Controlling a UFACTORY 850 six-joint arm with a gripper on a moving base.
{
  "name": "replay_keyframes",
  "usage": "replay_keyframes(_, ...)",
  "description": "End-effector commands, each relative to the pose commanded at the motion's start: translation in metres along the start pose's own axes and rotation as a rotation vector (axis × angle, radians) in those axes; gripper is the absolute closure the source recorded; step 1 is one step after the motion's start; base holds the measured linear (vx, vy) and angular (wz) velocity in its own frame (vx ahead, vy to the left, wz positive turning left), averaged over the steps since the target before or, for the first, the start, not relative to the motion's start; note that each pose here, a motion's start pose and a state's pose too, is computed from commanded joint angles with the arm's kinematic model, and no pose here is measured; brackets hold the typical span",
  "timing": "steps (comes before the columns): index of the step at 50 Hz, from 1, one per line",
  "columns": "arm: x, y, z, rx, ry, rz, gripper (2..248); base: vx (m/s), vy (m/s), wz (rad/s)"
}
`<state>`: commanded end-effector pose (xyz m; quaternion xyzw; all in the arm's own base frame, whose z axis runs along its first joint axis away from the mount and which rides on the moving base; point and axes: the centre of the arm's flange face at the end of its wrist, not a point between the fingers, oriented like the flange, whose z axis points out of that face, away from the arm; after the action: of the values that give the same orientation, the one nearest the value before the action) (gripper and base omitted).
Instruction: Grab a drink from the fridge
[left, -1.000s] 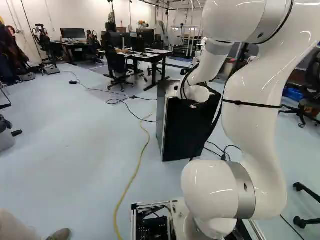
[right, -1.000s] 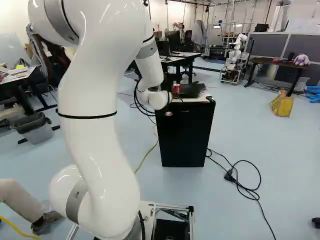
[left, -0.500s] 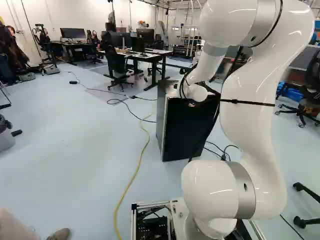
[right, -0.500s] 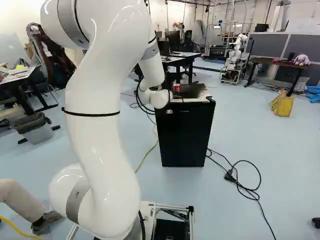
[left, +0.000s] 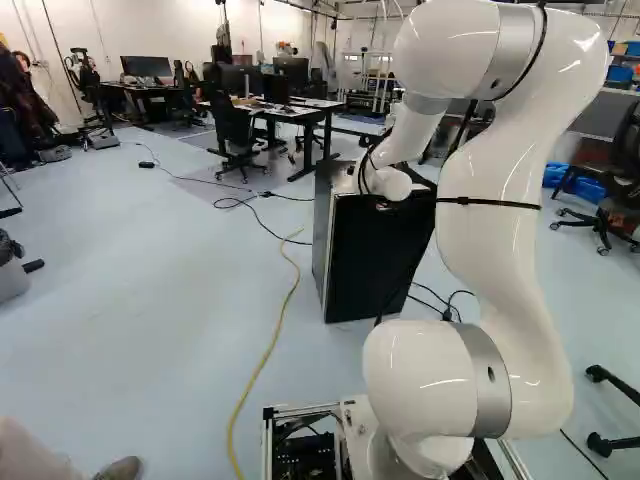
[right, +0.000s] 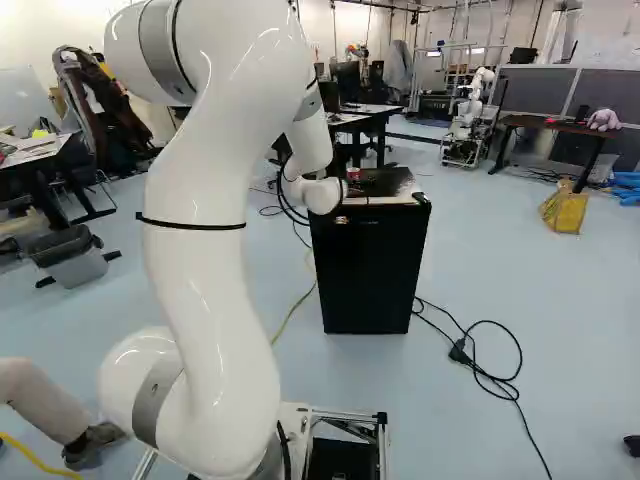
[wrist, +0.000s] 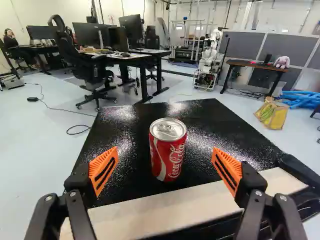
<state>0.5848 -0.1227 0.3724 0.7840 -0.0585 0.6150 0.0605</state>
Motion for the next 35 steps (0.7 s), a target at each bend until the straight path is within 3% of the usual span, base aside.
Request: replay_keyframes(35,0.0008,0.0007,0.0085,-0.001,0.006,0.0,3,0.0,0.0,0.0)
